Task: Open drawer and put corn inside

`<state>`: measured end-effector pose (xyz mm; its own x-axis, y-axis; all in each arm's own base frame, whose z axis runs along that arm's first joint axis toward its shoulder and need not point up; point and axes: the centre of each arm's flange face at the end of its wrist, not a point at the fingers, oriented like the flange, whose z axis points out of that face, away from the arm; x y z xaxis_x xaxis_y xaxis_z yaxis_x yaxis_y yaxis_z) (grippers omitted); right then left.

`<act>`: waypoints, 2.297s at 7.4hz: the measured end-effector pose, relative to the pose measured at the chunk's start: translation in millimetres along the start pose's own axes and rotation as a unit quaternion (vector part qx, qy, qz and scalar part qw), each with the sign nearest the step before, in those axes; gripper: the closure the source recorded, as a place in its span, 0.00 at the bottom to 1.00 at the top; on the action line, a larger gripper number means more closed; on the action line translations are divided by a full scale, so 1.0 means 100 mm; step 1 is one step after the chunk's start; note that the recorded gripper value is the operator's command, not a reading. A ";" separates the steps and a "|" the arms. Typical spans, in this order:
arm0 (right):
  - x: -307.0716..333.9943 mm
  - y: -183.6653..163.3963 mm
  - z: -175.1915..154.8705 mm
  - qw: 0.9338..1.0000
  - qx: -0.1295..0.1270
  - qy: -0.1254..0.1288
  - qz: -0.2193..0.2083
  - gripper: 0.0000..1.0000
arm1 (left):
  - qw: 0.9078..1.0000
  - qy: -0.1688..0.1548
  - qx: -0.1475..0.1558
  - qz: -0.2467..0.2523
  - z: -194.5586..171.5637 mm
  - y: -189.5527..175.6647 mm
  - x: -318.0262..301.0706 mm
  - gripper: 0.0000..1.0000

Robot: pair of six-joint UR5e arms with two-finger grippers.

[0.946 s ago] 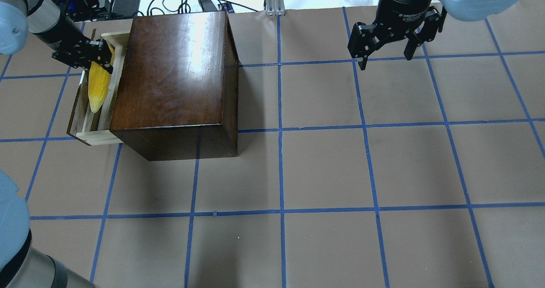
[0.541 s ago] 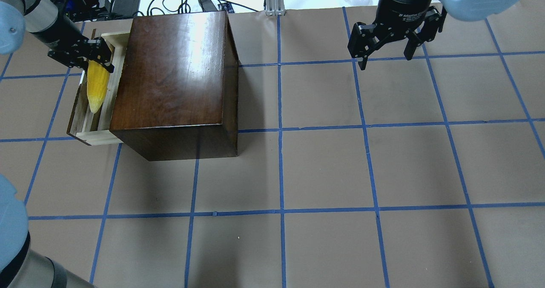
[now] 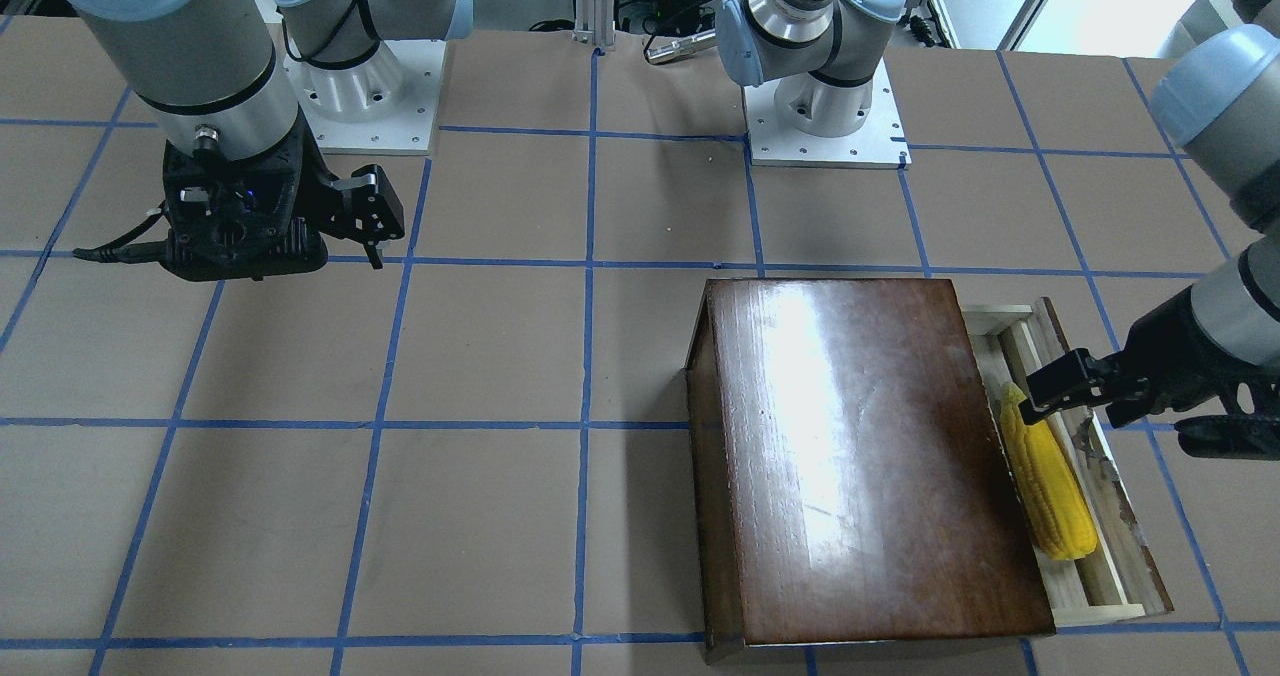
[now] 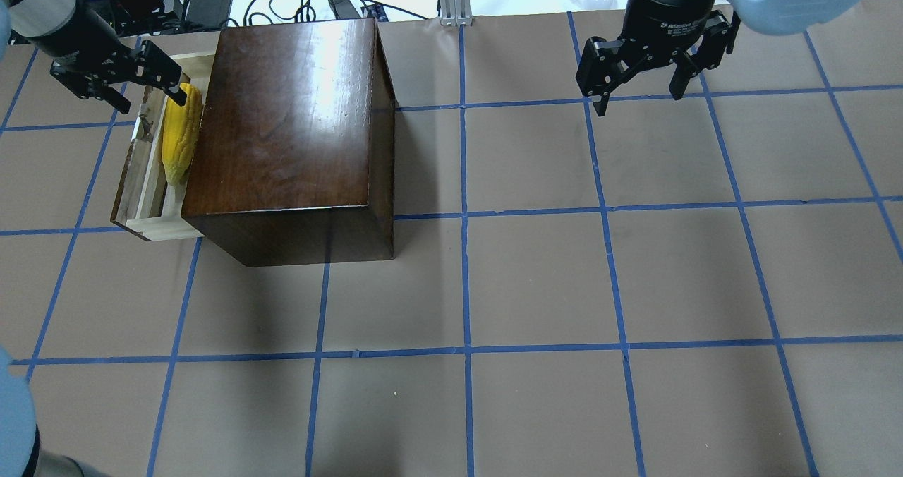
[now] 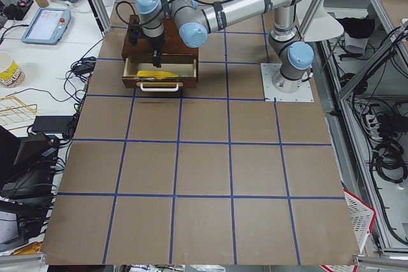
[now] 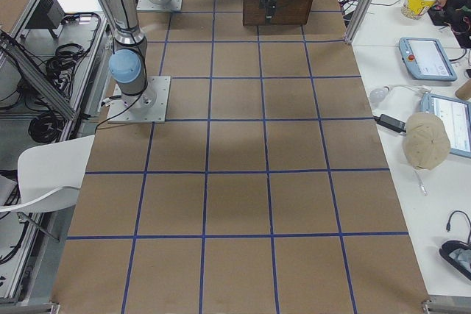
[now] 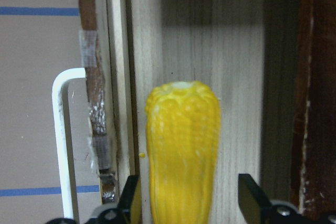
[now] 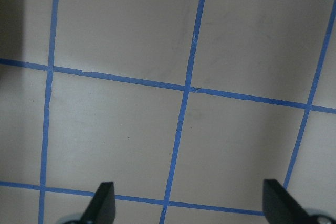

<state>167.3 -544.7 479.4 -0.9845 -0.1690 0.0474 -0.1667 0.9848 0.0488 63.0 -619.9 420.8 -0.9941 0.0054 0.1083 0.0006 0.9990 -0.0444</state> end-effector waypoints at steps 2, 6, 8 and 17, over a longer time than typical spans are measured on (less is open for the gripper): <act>0.00 0.00 0.00 1.000 0.000 0.000 0.000 0.00 | 1.000 -0.012 0.017 0.016 -0.40 0.24 0.79 0.00; 0.00 0.00 0.00 1.000 0.000 0.000 0.000 0.00 | 0.995 -0.045 0.012 0.088 -0.79 1.16 2.08 0.00; 0.00 0.00 0.00 1.000 0.000 0.000 0.000 0.00 | 0.995 -0.043 0.008 0.090 -0.79 1.50 2.08 0.00; 0.00 0.00 0.00 1.000 0.000 0.000 0.000 0.00 | 0.997 -0.048 0.010 0.054 -1.06 1.18 1.76 0.00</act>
<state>167.3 -544.6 479.3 -0.9844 -0.1695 0.0473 -0.1672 0.9847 0.0496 -100.1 -496.3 540.4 -0.9942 0.1068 0.0072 0.1061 0.9918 -0.0707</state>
